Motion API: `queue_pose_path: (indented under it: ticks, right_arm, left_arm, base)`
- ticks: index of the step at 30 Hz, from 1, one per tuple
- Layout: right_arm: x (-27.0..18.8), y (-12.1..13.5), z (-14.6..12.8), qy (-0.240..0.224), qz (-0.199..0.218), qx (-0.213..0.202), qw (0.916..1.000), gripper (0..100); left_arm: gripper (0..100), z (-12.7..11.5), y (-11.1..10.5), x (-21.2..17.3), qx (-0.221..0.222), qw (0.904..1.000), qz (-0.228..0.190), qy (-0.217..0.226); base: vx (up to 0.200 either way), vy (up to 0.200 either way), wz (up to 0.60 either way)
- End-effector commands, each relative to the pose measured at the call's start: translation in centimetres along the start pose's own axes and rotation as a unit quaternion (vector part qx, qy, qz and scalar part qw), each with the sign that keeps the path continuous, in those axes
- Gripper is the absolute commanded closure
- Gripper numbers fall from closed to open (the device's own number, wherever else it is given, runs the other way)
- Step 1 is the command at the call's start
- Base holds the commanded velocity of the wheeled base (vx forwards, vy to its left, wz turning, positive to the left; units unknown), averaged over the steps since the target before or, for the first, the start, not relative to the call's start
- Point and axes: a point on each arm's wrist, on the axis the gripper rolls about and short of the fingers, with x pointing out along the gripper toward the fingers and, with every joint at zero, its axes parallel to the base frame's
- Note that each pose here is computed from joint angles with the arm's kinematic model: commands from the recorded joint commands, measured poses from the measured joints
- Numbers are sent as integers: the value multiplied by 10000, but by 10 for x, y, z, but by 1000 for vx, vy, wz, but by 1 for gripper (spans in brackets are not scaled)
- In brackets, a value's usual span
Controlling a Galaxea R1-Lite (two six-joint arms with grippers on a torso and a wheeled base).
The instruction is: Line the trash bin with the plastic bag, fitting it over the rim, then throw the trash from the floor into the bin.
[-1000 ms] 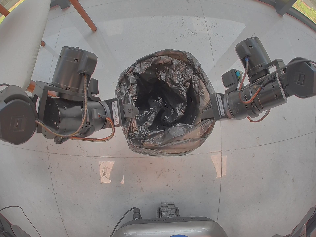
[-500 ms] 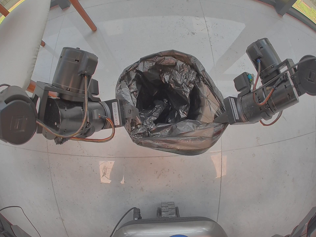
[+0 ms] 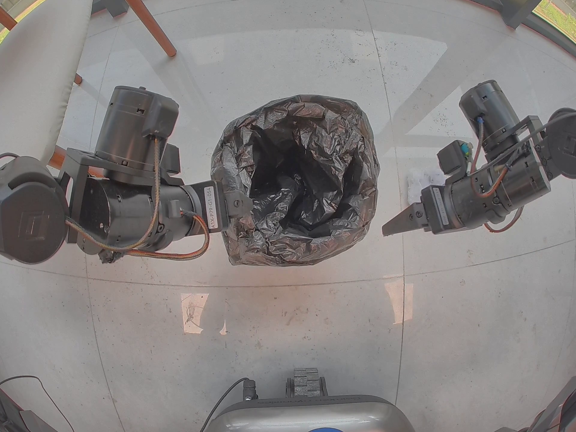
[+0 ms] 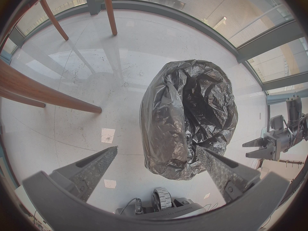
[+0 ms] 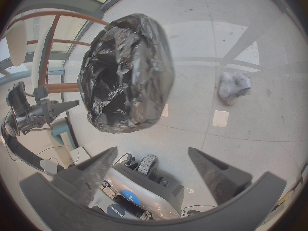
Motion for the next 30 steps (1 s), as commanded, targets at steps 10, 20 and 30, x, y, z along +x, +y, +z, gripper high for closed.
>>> queue_pose_path:
  ticks: [10,20,30]
  right_arm:
    - [-10,-115,0,-313,-1029,1091,9882,0]
    - [54,-158,10,-512,-1162,1220,9844,0]
    - [104,-189,34,-1382,-1223,1033,9774,0]
  left_arm:
    - [0,1,3,-6,-63,10000,9,-73]
    - [0,13,12,-36,-184,9988,-122,-431]
    - [0,8,15,-38,-140,9988,-150,-443]
  base:
    - [0,0,0]
    - [0,0,0]
    - [0,0,0]
